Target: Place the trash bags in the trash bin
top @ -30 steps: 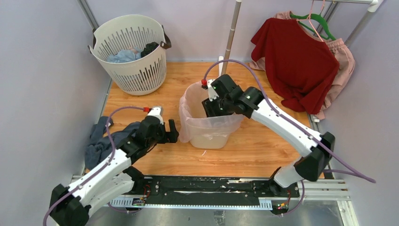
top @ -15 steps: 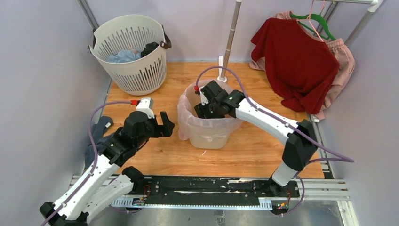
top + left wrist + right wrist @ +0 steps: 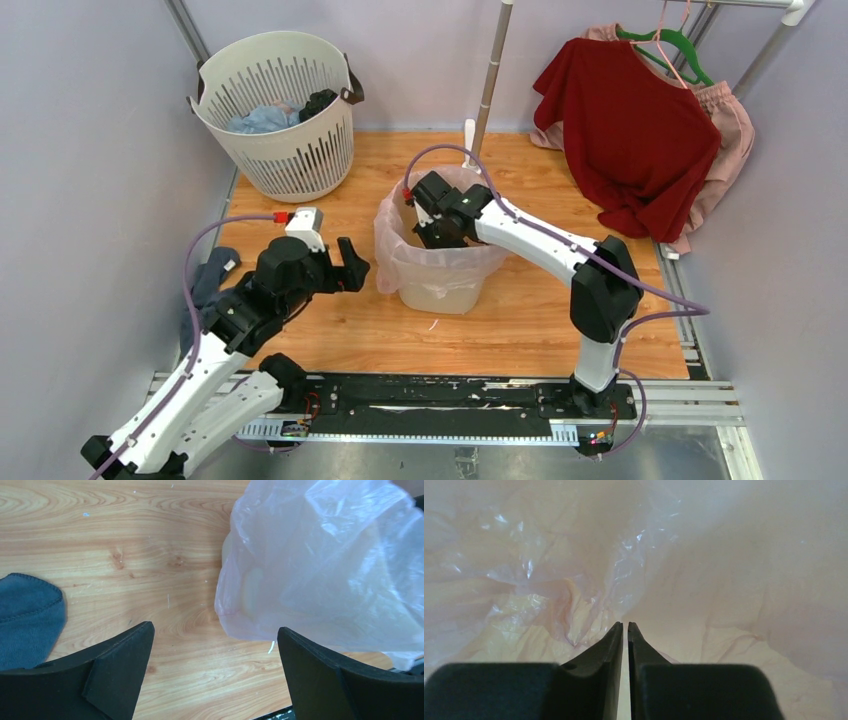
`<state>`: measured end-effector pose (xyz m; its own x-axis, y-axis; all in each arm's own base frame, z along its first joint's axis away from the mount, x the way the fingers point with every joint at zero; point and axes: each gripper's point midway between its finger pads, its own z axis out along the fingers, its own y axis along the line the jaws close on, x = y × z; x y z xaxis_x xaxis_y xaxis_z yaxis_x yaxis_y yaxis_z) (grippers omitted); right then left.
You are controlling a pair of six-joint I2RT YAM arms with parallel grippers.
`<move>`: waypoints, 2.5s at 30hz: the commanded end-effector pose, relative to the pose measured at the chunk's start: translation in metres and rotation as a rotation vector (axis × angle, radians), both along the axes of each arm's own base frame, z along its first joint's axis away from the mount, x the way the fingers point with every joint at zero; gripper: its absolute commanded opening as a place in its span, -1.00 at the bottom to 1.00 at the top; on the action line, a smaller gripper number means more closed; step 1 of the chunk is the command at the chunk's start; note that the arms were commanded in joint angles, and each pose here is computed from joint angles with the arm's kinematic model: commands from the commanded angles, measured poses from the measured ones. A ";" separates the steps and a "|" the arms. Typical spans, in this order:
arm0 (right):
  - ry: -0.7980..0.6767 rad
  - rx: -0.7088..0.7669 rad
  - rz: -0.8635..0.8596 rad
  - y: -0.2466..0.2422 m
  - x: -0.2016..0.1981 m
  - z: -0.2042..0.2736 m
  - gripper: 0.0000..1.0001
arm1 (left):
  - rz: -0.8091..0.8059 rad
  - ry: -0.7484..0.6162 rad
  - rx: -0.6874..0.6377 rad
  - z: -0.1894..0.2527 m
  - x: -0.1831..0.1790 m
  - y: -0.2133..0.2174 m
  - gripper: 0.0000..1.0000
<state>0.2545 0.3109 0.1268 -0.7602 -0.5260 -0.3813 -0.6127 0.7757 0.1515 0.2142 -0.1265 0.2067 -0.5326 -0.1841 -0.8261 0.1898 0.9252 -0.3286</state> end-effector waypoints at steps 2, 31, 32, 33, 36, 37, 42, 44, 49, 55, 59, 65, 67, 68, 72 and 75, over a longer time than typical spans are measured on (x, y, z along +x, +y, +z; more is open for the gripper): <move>-0.111 0.098 0.014 0.003 -0.002 0.036 -0.62 | -0.070 -0.080 -0.055 0.043 -0.006 -0.009 1.00; -0.693 0.580 -0.124 -0.090 -0.045 0.262 0.00 | -0.307 -0.170 -0.117 0.147 0.047 -0.096 1.00; -0.685 0.587 -0.122 -0.094 -0.051 0.256 0.00 | -0.316 -0.174 -0.115 0.148 0.048 -0.101 1.00; -0.665 0.591 -0.117 -0.098 -0.058 0.243 0.00 | -0.330 -0.178 -0.114 0.148 0.048 -0.107 1.00; -0.576 0.583 -0.120 -0.098 -0.070 0.196 -0.02 | -0.347 -0.180 -0.107 0.149 0.050 -0.119 1.00; -0.538 0.584 -0.115 -0.097 -0.075 0.179 -0.04 | -0.351 -0.180 -0.102 0.150 0.050 -0.122 1.00; -0.535 0.597 -0.158 -0.101 -0.076 0.142 -0.03 | -0.379 -0.171 -0.072 0.145 0.048 -0.143 1.00; -0.555 0.554 -0.166 -0.105 -0.070 0.144 -0.03 | -0.383 -0.159 -0.055 0.139 0.049 -0.151 1.00; -0.675 0.637 -0.168 -0.115 -0.070 0.200 -0.04 | -0.387 -0.145 -0.007 0.126 0.049 -0.165 1.00; -0.868 0.680 -0.317 -0.165 -0.072 0.271 -0.03 | -0.342 -0.100 0.088 0.095 0.056 -0.165 1.00; -0.883 0.517 -0.458 -0.195 -0.059 0.259 -0.04 | -0.319 -0.072 0.143 0.072 0.067 -0.169 1.00; -0.842 0.342 -0.572 -0.212 -0.047 0.226 -0.11 | -0.331 -0.063 0.181 0.067 0.085 -0.188 0.64; -0.822 0.290 -0.609 -0.217 -0.043 0.216 -0.16 | -0.342 -0.054 0.198 0.064 0.089 -0.194 0.04; -0.804 0.266 -0.627 -0.220 -0.040 0.210 -0.18 | -0.347 -0.039 0.213 0.058 0.091 -0.196 -0.19; -0.644 0.255 -0.686 -0.224 -0.018 0.178 -0.20 | -0.360 0.020 0.279 0.034 0.095 -0.200 -1.00; -0.448 0.352 -0.693 -0.217 0.002 0.138 -0.20 | -0.389 0.063 0.290 0.018 0.091 -0.204 -1.00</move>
